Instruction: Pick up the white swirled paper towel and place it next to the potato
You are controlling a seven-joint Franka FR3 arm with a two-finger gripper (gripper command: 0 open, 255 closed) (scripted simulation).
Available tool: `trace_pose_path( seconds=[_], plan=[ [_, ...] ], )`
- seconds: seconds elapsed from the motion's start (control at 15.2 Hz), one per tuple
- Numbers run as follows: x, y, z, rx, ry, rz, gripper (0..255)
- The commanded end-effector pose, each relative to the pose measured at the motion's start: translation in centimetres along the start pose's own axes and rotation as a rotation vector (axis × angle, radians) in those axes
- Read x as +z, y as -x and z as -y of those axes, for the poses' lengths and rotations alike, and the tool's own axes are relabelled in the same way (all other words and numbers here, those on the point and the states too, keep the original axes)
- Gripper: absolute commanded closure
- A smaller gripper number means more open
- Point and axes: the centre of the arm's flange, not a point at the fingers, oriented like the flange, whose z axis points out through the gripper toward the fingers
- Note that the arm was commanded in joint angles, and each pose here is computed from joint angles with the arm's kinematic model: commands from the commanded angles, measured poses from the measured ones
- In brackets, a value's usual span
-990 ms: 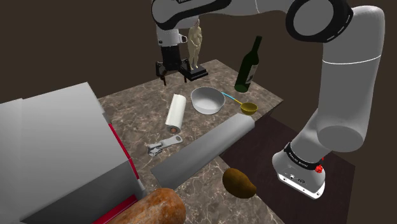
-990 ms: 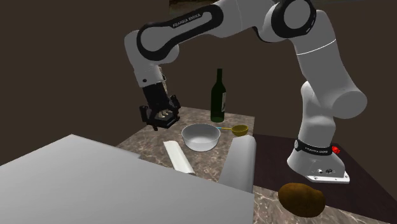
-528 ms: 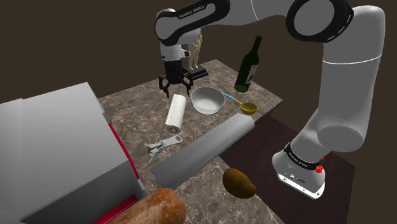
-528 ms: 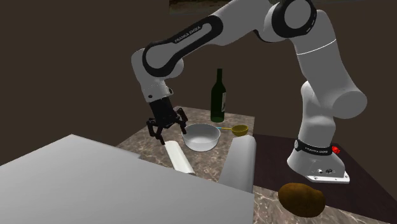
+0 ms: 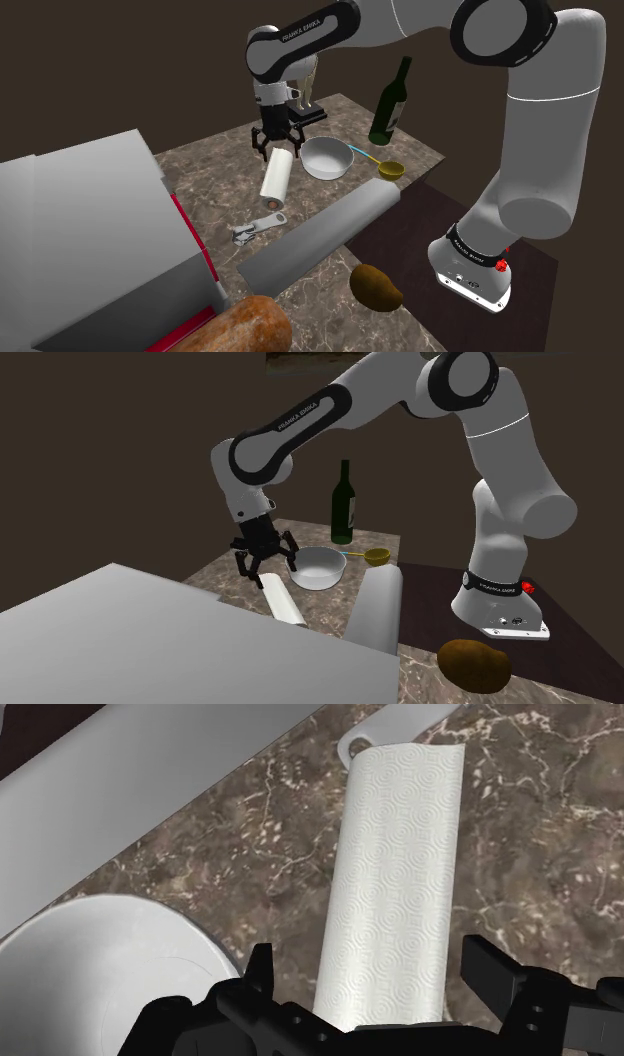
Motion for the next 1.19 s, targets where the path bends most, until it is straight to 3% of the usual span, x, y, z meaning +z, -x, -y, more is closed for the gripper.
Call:
trace_pose_path(
  seconds=[0.0, 0.13, 0.2, 0.79, 0.86, 1.06, 1.12],
  plan=[
    [0.0, 0.0, 0.0, 0.000, 0.000, 0.000, 0],
    [0.0, 0.0, 0.0, 0.000, 0.000, 0.000, 0],
    [0.0, 0.0, 0.0, 0.000, 0.000, 0.000, 255],
    [0.0, 0.0, 0.0, 0.000, 0.000, 0.000, 255],
    [0.0, 0.0, 0.0, 0.000, 0.000, 0.000, 0],
    [3.5, 8.2, 1.7, 0.182, -0.039, -0.374, 0],
    [3.8, 8.7, 1.8, 0.194, -0.041, -0.397, 0]
  ],
)
